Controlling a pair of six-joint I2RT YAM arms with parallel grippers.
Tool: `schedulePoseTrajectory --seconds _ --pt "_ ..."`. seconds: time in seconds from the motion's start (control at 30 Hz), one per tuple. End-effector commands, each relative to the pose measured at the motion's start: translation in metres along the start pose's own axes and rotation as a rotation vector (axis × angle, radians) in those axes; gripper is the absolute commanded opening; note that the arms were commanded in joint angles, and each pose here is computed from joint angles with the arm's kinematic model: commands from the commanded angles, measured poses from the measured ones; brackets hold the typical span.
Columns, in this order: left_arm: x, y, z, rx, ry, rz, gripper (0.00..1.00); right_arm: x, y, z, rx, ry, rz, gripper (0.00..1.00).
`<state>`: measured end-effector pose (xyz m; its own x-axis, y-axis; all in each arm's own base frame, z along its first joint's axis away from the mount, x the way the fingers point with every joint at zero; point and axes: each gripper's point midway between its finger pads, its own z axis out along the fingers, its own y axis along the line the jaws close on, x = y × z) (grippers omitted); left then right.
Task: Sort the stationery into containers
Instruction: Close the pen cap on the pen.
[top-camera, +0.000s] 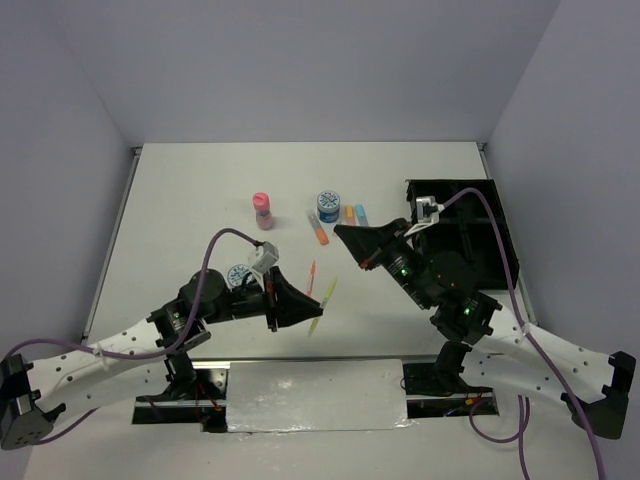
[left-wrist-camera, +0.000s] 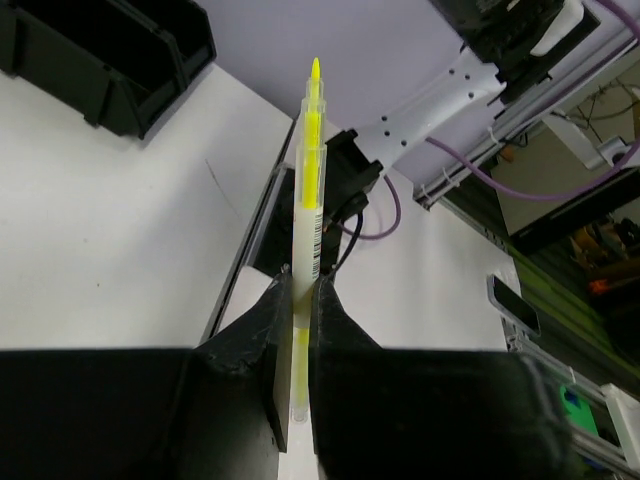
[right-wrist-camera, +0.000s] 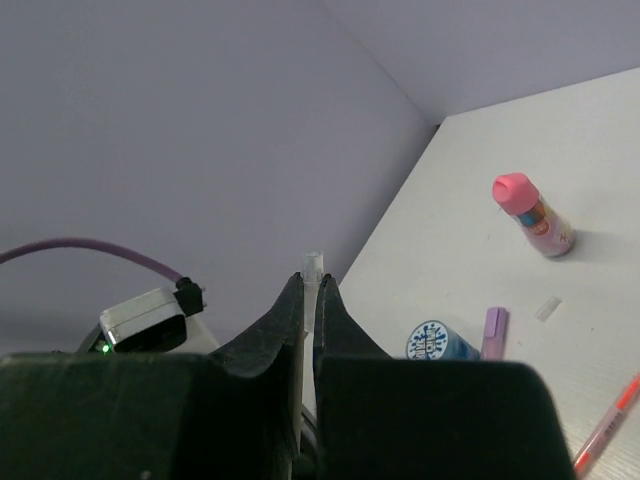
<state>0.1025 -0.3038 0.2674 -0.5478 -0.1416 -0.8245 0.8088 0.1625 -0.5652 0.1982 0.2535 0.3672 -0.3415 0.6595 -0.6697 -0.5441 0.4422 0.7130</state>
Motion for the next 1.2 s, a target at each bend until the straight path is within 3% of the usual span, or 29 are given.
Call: schedulePoseTrajectory --seconds 0.0,0.23,0.67,1.17 --pt "-0.041 -0.012 0.004 0.004 -0.202 0.037 0.00 -0.025 0.007 -0.006 -0.025 -0.112 0.089 0.00" --pt "-0.048 -0.002 0.001 -0.036 -0.294 -0.019 0.00 -0.021 0.003 -0.018 -0.053 -0.117 0.125 0.00" --pt "-0.048 0.002 0.005 -0.061 -0.284 -0.017 0.00 0.006 0.008 -0.014 -0.102 -0.014 0.129 0.00" --pt "-0.047 0.006 0.007 -0.078 -0.271 -0.019 0.00 0.016 0.005 -0.007 -0.090 0.015 0.112 0.00"
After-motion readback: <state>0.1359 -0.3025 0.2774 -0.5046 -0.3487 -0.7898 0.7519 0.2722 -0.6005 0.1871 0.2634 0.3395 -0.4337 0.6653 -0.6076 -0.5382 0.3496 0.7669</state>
